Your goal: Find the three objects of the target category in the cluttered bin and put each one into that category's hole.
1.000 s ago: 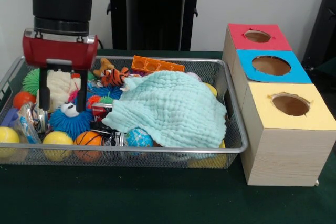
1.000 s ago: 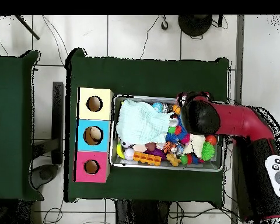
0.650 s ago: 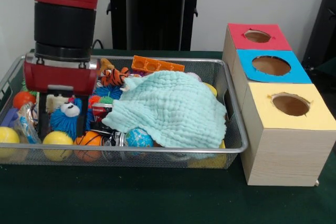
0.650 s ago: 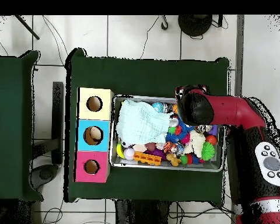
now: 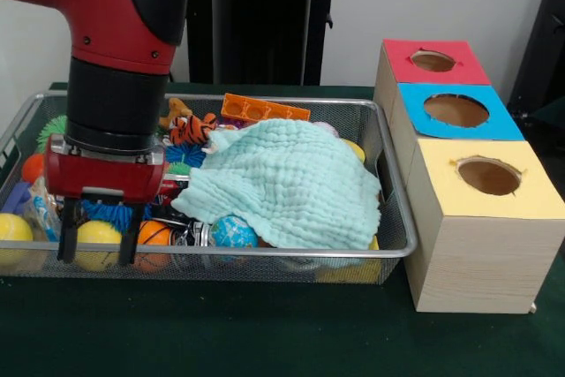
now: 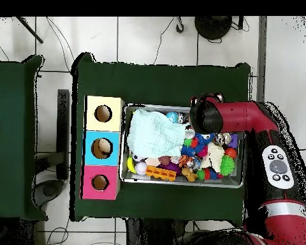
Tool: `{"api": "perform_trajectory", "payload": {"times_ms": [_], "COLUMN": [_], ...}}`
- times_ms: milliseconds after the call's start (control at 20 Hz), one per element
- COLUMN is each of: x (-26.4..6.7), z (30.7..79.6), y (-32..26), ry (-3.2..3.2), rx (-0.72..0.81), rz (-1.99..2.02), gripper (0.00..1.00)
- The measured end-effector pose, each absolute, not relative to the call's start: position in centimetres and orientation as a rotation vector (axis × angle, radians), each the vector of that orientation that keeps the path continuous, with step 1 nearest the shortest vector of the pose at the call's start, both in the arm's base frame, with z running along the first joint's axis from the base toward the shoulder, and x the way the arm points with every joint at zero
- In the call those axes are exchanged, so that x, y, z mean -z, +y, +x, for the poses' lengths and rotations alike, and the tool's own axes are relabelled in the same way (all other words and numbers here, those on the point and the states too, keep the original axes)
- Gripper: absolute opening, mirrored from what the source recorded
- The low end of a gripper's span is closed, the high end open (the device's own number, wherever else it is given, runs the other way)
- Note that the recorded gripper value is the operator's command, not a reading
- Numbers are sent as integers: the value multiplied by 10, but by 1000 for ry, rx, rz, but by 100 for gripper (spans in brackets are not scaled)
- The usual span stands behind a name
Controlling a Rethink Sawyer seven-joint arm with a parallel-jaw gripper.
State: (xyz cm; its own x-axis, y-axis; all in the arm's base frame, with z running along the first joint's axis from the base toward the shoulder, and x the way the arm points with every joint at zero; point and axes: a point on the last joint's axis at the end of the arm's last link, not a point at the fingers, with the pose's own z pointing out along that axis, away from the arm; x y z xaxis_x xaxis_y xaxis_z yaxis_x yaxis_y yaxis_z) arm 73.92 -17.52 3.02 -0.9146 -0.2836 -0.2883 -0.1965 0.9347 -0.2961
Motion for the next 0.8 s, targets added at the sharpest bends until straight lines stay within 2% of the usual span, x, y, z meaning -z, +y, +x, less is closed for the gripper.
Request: {"api": "perform_trajectory", "payload": {"times_ms": [200,800], "x": [-36,-84], "z": [735,748], "y": [-185,-231], "ry": [2761,2730], "rx": [434,582], "rz": [-375,-323], "gripper": [100,100]}}
